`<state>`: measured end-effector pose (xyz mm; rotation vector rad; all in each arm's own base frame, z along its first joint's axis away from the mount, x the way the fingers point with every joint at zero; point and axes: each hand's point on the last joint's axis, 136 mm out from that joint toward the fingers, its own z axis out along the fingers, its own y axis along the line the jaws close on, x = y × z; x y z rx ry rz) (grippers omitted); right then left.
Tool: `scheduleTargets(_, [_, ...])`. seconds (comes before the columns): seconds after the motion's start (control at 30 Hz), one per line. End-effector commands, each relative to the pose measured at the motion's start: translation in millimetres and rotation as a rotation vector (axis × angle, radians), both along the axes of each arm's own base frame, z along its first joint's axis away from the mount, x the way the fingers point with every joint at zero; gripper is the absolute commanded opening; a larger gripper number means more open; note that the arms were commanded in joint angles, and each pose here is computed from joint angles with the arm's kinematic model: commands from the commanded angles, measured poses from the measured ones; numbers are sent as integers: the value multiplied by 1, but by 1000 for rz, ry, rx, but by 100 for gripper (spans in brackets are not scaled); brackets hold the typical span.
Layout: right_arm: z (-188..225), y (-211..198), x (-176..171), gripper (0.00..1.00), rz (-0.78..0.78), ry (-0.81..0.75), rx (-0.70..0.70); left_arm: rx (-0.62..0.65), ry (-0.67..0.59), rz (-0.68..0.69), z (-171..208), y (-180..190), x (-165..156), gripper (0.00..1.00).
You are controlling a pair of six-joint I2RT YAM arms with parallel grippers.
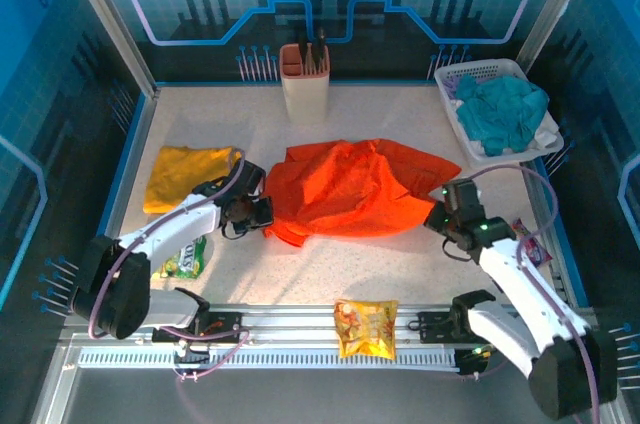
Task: Fold and stack the t-shirts
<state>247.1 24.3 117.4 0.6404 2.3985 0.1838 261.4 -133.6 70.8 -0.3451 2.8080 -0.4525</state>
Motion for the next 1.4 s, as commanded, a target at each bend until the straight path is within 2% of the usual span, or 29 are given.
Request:
scheduleTargets(0.0, [35, -19, -2, 0, -22, -52, -66, -22, -25, -9, 20, -2, 1, 0])
scheduleTargets(0.2, [72, -32, -5, 0, -31, -93, -139, -26, -45, -15, 34, -1, -1, 0])
scheduleTargets(0.37, [78, -29, -13, 0, 0, -116, -128, -20, -69, -18, 48, 2, -2, 0])
scheduleTargets(0.47, [72, -20, -6, 0, 55, -100, -113, -24, -87, -13, 55, 5, 2, 0])
scheduleTargets(0.63, [71, 1, 36, 0, 127, -79, -65, -105, -118, 6, 74, 4, 32, 0])
scheduleTargets(0.87, [132, 20, 130, 0, 177, -215, -67, -100, -254, 18, 134, 12, 104, 0])
scheduleTargets(1.03, [173, 12, 163, 0, 149, -289, -141, -53, -342, 52, 179, 34, 140, 0])
scheduleTargets(1.17, [166, 19, 150, 0, 195, -227, -121, -17, -387, 61, 201, 45, 134, 0])
scheduleTargets(1.37, [95, 42, 66, 0, 323, 76, -82, -29, -297, 42, 173, 47, 87, 0])
